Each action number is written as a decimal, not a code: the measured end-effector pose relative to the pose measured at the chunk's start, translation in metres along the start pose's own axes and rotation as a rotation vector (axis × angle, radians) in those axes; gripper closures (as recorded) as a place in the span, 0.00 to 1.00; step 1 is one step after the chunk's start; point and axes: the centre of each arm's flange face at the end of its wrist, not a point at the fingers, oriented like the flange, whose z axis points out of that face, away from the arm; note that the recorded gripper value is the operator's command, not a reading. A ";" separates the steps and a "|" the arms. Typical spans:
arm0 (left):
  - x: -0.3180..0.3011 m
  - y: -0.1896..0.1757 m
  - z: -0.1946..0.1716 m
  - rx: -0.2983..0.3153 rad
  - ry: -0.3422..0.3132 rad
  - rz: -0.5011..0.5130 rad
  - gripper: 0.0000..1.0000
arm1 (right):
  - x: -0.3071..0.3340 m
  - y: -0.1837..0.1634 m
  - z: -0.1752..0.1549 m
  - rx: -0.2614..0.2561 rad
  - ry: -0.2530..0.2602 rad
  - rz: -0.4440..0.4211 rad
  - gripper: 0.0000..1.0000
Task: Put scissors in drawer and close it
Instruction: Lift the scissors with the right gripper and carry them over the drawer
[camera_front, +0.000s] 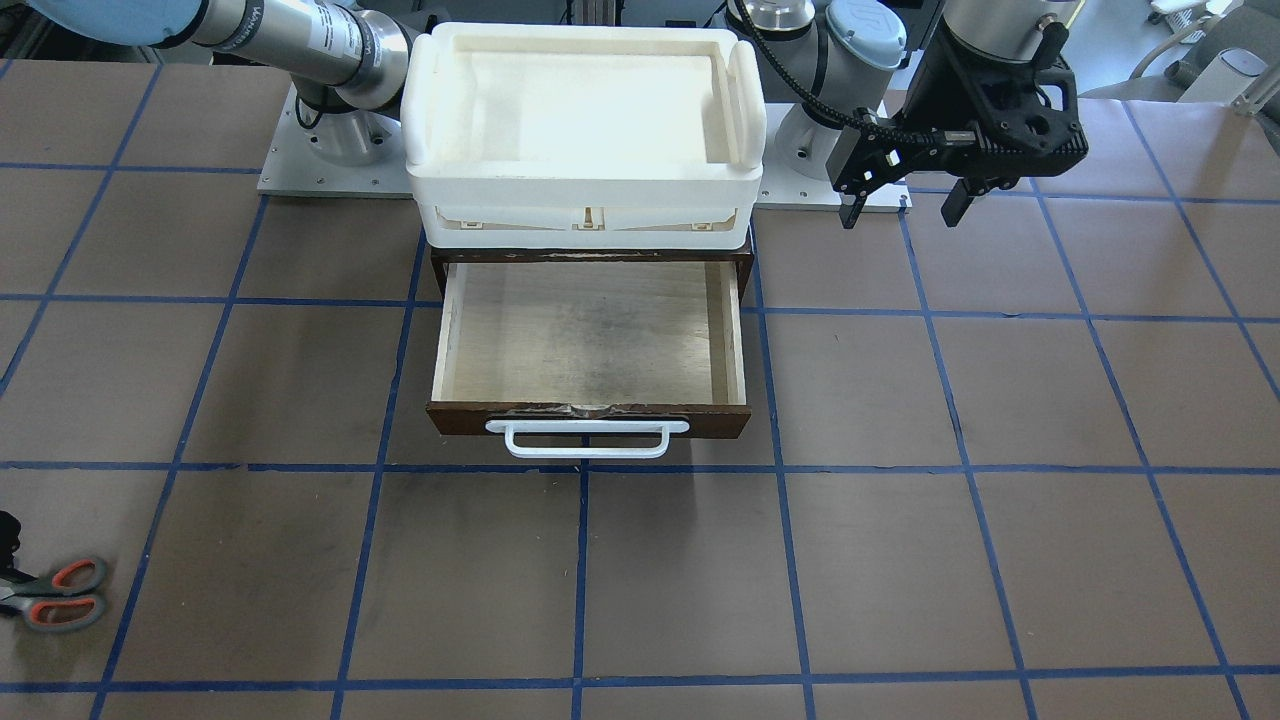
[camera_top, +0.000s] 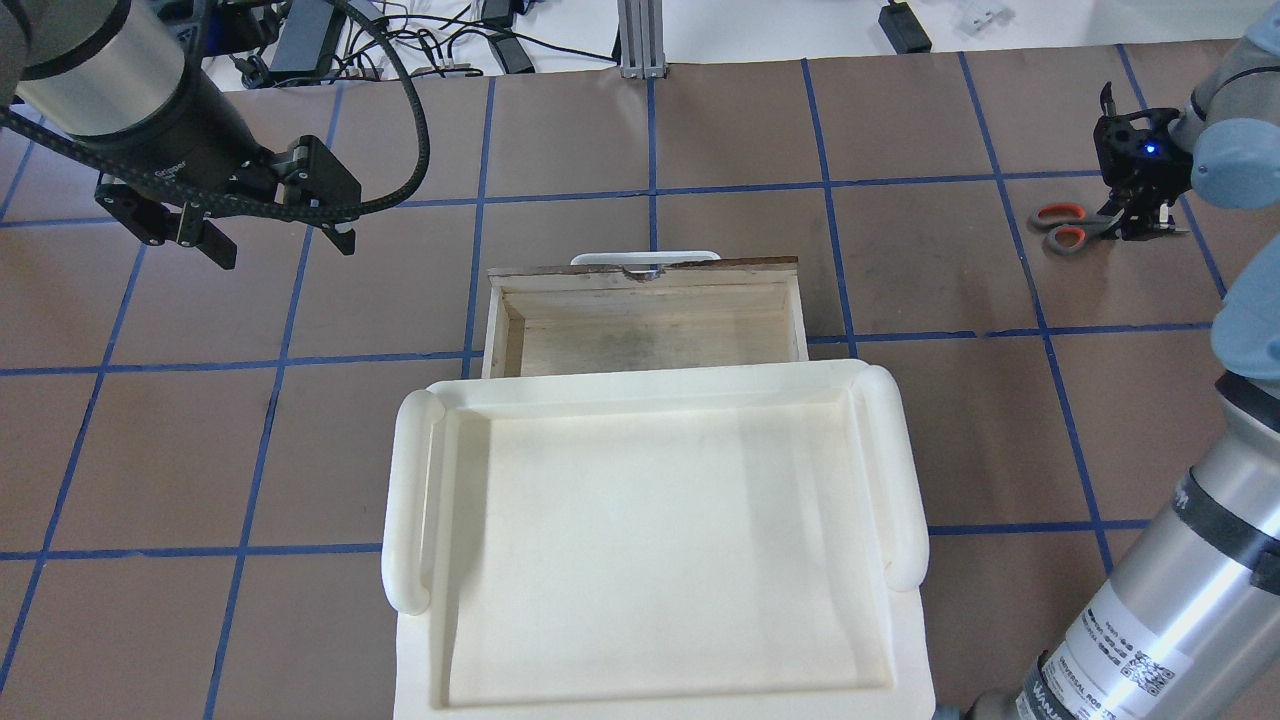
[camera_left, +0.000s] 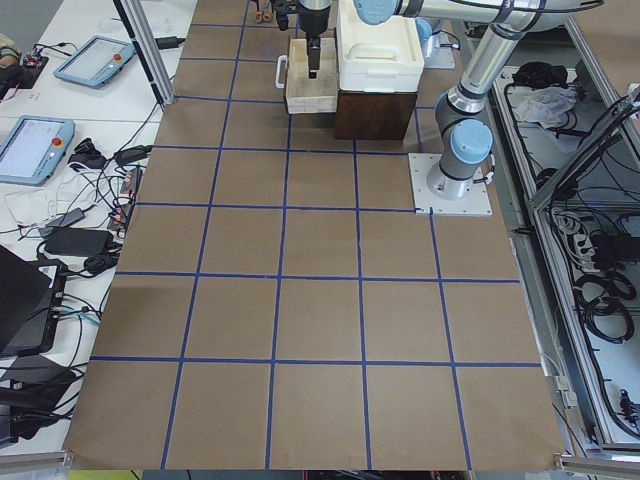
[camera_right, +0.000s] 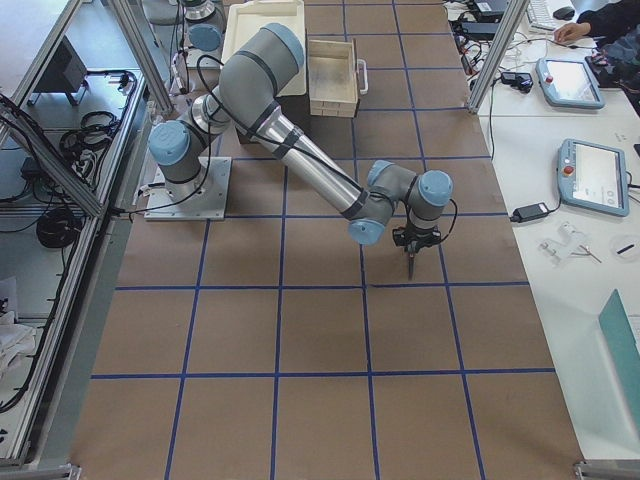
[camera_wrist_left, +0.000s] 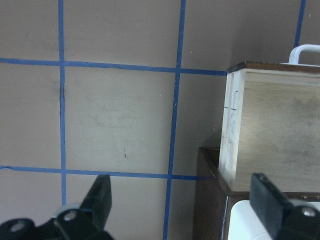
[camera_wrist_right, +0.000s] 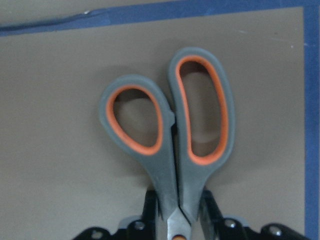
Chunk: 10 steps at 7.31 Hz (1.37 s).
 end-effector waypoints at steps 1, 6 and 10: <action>0.000 0.000 0.000 0.000 0.000 0.000 0.00 | 0.001 -0.004 -0.002 0.001 -0.001 -0.018 1.00; 0.000 -0.001 0.000 0.004 0.000 0.000 0.00 | -0.007 -0.090 -0.114 -0.008 0.016 -0.094 1.00; 0.000 -0.011 -0.002 0.008 0.003 -0.036 0.00 | -0.055 -0.262 -0.215 0.001 -0.026 -0.088 1.00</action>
